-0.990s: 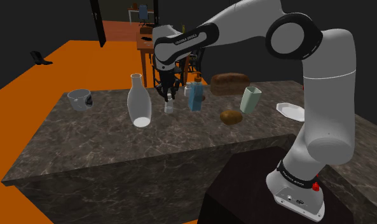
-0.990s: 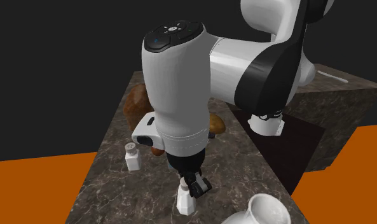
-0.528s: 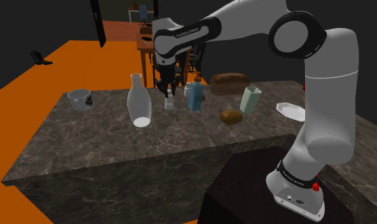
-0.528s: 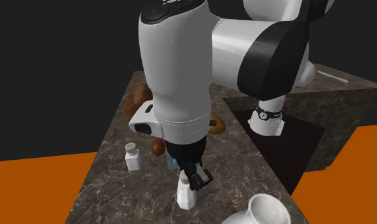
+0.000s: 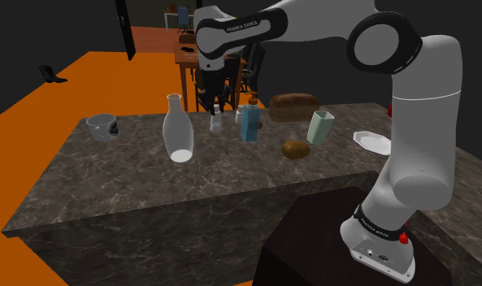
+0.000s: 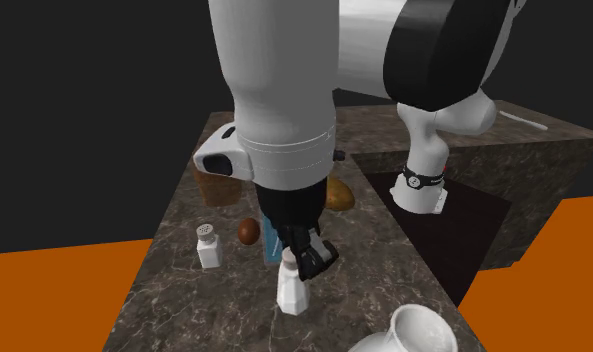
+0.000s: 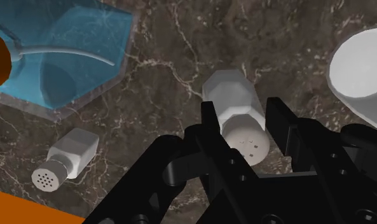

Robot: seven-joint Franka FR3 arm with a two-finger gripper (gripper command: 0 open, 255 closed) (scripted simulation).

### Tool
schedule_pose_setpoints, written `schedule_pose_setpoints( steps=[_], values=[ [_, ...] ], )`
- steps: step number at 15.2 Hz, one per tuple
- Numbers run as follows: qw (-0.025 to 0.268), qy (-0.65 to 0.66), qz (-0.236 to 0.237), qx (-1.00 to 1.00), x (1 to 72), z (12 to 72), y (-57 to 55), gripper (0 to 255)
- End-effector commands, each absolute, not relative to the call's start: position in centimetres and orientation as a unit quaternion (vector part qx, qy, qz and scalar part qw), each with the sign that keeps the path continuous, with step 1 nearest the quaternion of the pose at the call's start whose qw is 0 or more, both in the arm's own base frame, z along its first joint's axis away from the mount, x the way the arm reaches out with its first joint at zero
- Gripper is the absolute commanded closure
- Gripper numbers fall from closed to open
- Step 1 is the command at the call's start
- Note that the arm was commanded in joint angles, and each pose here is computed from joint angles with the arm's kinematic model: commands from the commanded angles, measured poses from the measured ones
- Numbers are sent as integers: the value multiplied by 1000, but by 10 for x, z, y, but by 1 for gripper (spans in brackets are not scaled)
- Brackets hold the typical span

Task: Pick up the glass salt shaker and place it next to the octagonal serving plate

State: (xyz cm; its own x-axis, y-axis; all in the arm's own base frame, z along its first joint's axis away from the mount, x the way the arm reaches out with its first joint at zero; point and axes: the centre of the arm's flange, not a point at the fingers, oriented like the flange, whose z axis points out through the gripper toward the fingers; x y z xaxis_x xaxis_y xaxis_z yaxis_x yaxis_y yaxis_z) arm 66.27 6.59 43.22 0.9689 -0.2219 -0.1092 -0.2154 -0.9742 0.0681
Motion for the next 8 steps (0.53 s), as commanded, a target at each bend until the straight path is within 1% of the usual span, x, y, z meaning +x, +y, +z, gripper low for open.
schedule_pose_setpoints(
  steps=[1, 8],
  values=[
    [28, -110, -58, 992, 663, 442, 65, 255],
    [28, -110, -58, 992, 663, 479, 65, 255]
  ],
)
